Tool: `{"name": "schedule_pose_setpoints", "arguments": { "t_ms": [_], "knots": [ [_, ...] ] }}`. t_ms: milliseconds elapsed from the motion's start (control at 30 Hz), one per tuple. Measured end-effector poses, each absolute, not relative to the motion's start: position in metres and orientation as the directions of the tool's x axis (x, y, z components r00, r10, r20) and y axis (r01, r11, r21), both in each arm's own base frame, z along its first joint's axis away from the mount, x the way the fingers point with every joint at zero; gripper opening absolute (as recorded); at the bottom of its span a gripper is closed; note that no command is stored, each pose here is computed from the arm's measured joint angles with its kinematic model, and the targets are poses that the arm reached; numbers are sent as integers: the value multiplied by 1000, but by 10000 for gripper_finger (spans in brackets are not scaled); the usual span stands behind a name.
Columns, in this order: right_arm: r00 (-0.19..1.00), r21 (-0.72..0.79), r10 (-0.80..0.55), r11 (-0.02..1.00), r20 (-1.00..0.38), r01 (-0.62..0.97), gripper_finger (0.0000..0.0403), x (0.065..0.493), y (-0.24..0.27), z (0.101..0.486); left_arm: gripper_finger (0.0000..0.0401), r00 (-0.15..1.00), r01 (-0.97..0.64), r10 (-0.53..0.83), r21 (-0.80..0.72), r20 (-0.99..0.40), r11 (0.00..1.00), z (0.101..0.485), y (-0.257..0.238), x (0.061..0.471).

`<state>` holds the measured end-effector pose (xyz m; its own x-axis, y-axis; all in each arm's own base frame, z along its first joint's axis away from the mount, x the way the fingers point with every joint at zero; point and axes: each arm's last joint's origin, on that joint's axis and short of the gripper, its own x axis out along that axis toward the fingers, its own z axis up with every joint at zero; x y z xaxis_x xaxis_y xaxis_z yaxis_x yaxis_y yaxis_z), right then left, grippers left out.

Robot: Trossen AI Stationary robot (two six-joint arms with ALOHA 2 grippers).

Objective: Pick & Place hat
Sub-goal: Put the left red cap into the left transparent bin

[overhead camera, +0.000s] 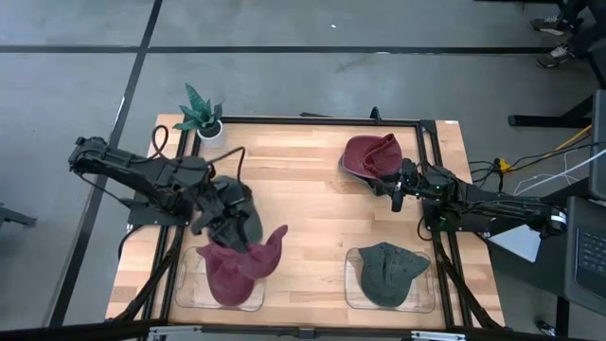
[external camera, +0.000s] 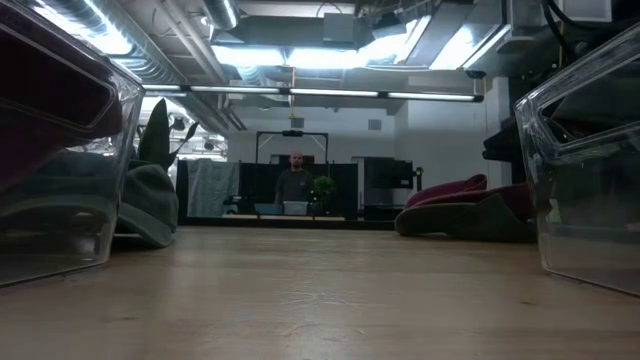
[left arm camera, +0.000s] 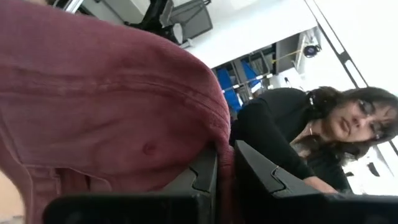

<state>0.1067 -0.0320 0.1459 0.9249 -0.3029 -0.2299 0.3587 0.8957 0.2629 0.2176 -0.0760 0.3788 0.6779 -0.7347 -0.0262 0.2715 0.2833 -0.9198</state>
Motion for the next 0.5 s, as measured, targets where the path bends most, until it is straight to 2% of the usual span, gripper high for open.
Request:
{"name": "schedule_pose_setpoints", "arguments": {
  "t_ms": [100, 300, 500],
  "knots": [
    [925, 264, -303, 895, -230, 359, 147, 107, -32, 146, 33, 692, 237, -722, -935, -27, 263, 379, -85, 215],
    [925, 264, -303, 895, -230, 359, 147, 107, -32, 146, 33, 637, 205, -771, -959, -21, 196, 381, -105, 203],
    [925, 263, -303, 896, -230, 359, 147, 107, -32, 146, 33, 562, 115, -815, -963, -141, 245, 370, -119, 188]
  ]
}}
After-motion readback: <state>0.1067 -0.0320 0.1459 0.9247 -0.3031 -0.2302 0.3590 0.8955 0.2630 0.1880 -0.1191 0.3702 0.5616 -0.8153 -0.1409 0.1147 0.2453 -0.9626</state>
